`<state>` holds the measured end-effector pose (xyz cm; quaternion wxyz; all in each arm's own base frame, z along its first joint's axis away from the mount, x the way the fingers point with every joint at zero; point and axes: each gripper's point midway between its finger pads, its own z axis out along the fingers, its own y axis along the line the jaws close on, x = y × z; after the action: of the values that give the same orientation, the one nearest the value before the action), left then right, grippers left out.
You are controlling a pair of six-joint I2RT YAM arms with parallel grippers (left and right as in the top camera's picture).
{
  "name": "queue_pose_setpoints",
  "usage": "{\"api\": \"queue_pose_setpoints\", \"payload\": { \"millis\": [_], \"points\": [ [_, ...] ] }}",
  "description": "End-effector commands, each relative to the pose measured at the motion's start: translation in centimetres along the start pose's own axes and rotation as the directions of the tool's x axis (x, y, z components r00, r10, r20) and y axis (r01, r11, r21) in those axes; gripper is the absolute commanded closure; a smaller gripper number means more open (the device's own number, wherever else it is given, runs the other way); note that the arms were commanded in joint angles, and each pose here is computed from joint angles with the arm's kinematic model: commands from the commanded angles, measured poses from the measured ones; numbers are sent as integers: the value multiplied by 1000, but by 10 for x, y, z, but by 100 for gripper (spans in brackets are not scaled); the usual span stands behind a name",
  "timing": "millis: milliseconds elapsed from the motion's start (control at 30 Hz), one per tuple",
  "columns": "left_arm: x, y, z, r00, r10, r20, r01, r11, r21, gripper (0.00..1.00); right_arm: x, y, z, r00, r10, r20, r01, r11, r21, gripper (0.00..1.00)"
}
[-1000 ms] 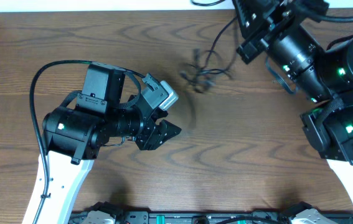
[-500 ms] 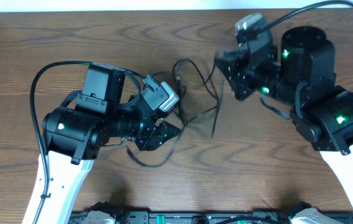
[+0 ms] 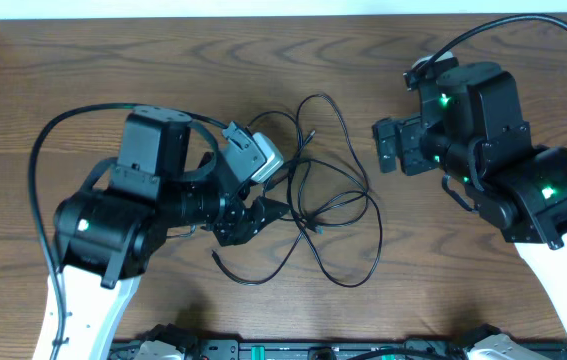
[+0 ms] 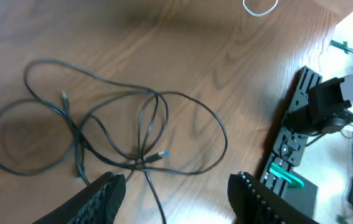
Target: Untangle cables
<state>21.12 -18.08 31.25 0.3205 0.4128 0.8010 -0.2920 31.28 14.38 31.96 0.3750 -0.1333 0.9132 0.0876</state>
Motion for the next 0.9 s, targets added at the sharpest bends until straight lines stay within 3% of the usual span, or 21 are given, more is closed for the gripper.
{"api": "queue_pose_setpoints", "payload": {
  "millis": [0, 200, 333, 500, 867],
  "points": [
    [-9, -7, -11, 997, 56, 50, -55, 998, -11, 41, 9, 27, 12, 997, 22, -68, -32, 988, -151, 1],
    [-10, -5, -27, 992, 100, 72, -92, 990, -108, 41, 53, 32, 63, 960, -53, -275, 10, 988, -155, 1],
    [-5, 4, -42, 992, 112, 61, -95, 968, -233, 41, 85, 39, 91, 893, -201, -402, 123, 969, -212, 1],
    [-5, -2, -57, 986, 143, 86, -114, 955, -276, 41, 118, 42, 121, 798, -310, -517, 194, 944, -267, 1],
    [-1, -2, -60, 987, 139, 77, -111, 949, -295, 41, 177, 41, 171, 636, -319, -703, 164, 946, -281, 1]
  ]
}}
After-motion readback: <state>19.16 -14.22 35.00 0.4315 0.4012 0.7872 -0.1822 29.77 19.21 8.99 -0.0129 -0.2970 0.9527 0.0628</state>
